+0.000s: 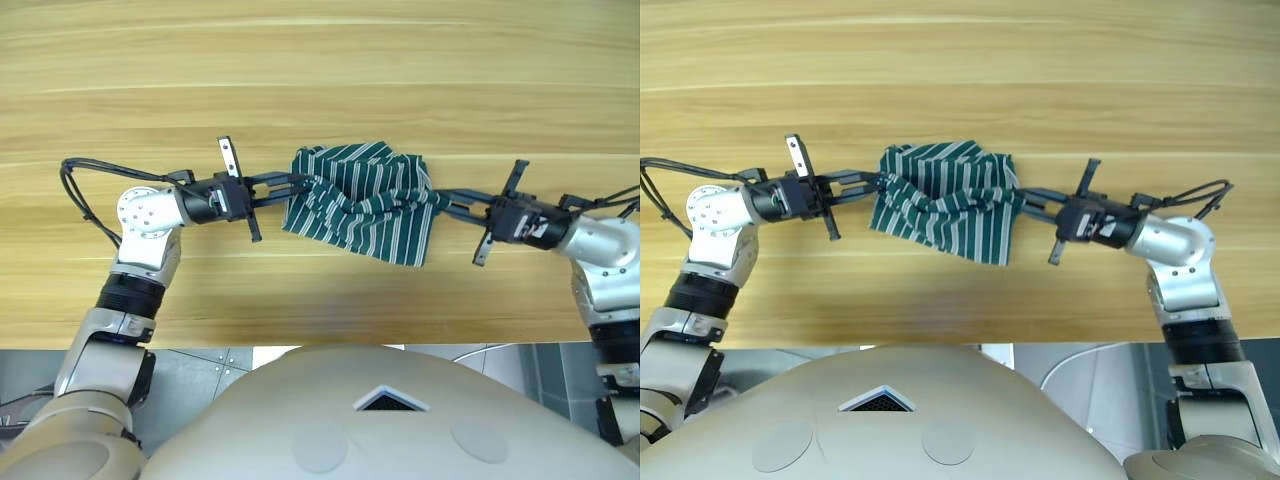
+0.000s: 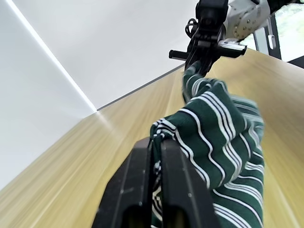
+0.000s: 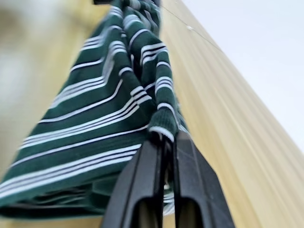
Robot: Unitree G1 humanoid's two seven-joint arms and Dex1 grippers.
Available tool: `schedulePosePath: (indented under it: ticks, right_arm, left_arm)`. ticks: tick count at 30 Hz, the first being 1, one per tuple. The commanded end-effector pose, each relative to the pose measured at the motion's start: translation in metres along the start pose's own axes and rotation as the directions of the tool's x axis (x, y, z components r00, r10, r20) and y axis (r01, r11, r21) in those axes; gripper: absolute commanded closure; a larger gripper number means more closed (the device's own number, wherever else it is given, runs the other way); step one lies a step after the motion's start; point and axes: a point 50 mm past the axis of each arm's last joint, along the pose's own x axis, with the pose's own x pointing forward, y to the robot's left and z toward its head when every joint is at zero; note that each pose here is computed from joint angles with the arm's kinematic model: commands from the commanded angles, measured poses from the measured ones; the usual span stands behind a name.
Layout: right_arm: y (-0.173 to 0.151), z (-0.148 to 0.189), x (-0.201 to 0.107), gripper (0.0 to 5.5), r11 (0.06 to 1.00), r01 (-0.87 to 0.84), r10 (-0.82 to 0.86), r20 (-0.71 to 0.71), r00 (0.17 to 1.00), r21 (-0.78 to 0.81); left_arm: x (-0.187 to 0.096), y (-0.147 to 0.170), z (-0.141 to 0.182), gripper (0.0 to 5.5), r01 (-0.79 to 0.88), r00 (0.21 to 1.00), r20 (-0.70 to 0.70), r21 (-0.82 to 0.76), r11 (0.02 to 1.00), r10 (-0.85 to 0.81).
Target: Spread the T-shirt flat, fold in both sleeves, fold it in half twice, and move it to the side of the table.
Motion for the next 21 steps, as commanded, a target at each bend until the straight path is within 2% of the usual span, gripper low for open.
schedulePosePath:
  ticks: [1, 8, 21]
  right_arm:
    - [-0.012, -0.010, 0.010, 5.45, 0.999, 0.048, -0.049, -0.056, 0.997, -0.016]
    - [-0.024, -0.038, 0.025, 5.45, 0.993, 0.093, -0.106, -0.211, 0.972, -0.068]
    - [-0.026, -0.079, 0.046, 5.45, 0.986, 0.085, -0.138, -0.418, 0.898, -0.143]
  left_arm:
    - [0.004, 0.015, -0.003, 5.44, -0.050, 0.999, -0.012, -0.003, 0.999, 0.050]
    - [0.010, 0.032, -0.029, 5.44, -0.120, 0.981, -0.156, -0.014, 0.993, 0.116]
    - [0.050, 0.054, -0.085, 5.44, -0.289, 0.843, -0.496, -0.090, 0.953, 0.209]
